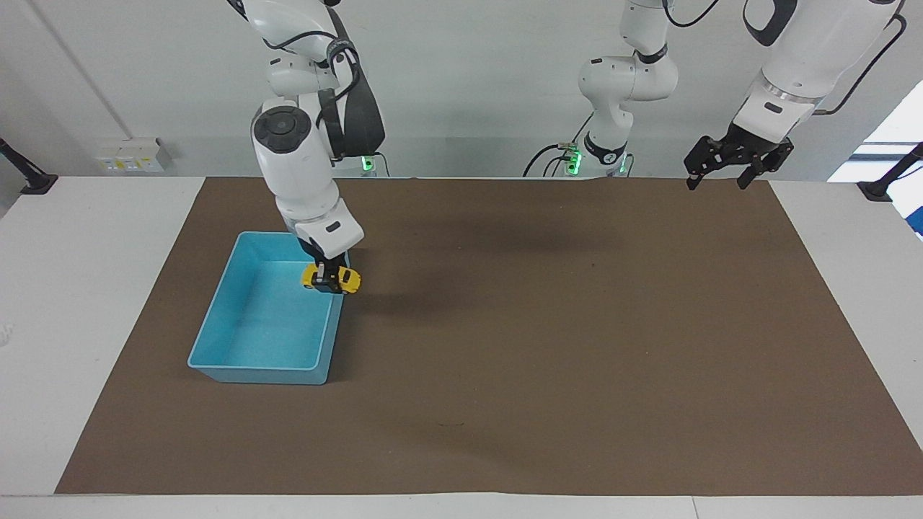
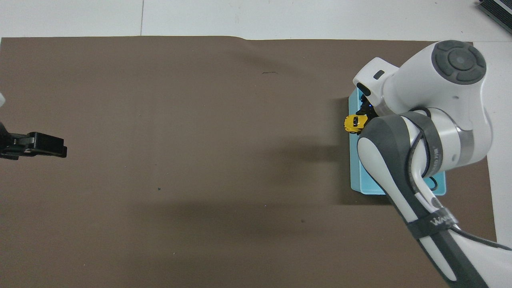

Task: Wind up and store yellow beetle car
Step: 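Lift the yellow car with the right gripper over the box rim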

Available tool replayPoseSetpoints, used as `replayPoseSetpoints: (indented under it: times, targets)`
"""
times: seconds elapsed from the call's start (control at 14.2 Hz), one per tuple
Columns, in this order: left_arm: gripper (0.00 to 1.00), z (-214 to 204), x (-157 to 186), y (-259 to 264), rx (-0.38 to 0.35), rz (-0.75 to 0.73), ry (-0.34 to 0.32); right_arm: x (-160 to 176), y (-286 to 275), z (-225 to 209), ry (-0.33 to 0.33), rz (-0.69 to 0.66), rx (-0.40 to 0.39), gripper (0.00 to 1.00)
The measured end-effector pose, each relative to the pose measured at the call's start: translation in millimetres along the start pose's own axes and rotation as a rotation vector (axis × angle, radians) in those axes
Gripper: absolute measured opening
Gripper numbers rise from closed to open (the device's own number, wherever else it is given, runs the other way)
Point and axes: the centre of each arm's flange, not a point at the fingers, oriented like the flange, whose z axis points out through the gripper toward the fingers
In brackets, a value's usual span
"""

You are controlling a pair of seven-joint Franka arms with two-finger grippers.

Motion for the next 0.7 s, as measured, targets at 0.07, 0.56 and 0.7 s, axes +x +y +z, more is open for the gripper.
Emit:
replayPoseSetpoints:
  times: [0.07,0.56,0.7]
  targets:
    - [1.00,0,0,0,0.000,0.000,0.000,-12,-1,5,-0.002,-0.009,0.011,0.50]
    - [1.00,0,0,0,0.000,0.000,0.000,-85,-30,43,0.002,-0.030,0.041,0.50]
    - [1.00,0,0,0,0.000,0.000,0.000,-97,-41,53,0.004,-0.040,0.023,0.50]
